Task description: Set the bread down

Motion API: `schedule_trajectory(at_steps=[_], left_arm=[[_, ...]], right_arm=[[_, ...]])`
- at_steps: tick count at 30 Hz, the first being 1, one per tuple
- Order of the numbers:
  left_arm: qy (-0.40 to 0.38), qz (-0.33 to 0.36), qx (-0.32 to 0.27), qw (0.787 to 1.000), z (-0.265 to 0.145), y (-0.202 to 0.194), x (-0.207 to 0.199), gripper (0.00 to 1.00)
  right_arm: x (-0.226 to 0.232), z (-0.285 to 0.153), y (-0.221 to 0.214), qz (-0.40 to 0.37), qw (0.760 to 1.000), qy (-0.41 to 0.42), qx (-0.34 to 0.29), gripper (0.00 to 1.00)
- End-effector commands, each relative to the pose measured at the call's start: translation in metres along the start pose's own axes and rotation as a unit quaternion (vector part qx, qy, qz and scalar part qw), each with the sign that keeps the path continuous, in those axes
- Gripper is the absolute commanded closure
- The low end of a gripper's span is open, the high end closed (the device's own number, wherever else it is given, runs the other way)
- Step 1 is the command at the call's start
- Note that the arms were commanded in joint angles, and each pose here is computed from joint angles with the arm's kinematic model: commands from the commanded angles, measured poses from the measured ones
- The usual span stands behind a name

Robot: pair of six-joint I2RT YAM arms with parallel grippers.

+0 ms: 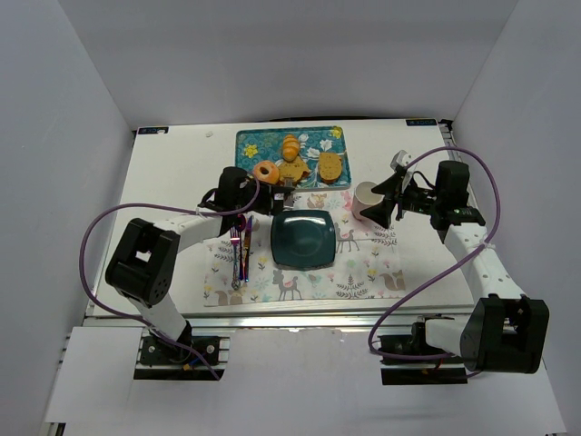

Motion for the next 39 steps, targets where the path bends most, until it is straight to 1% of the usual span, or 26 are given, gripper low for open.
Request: schedule_trajectory(at_steps=[1, 11, 21, 28, 39], left_arm=[[-0.016, 0.002, 0.006, 1.0, -0.003, 0.002, -0.004, 0.53], [-0.023, 0.0, 0.009, 1.0, -0.014, -0.003, -0.011, 0.53], [-0.022, -0.001, 0.006, 1.0, -0.023, -0.006, -0.007, 0.53], [-0.022, -0.006, 0.01, 1.0, -0.01, -0.001, 0.0, 0.53], [-0.014, -0.001, 0.018, 1.0, 0.004, 0.004, 0.001, 0.53]], right_arm=[[0.004, -0.002, 0.008, -0.015, 1.0, 0.007, -0.014, 0.18], [-0.002, -0.008, 0.008, -0.011, 1.0, -0.005, -0.017, 0.18], [-0.003, -0.008, 0.011, -0.013, 1.0, -0.002, -0.02, 0.18], [-0.002, -0.009, 0.013, -0.015, 1.0, -0.002, -0.02, 0.18], [-0.001, -0.009, 0.009, -0.011, 1.0, -0.003, -0.019, 0.18]])
Point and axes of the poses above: each gripper's point midway between its finger pads, its own z axis out along the fingers, its own x axis along the line the jaws close on, y = z × x, the point moved 6 cm from there along -z, back along the fingers, and after that the axes turned 8 degrees about z, right-handed, at the moved point
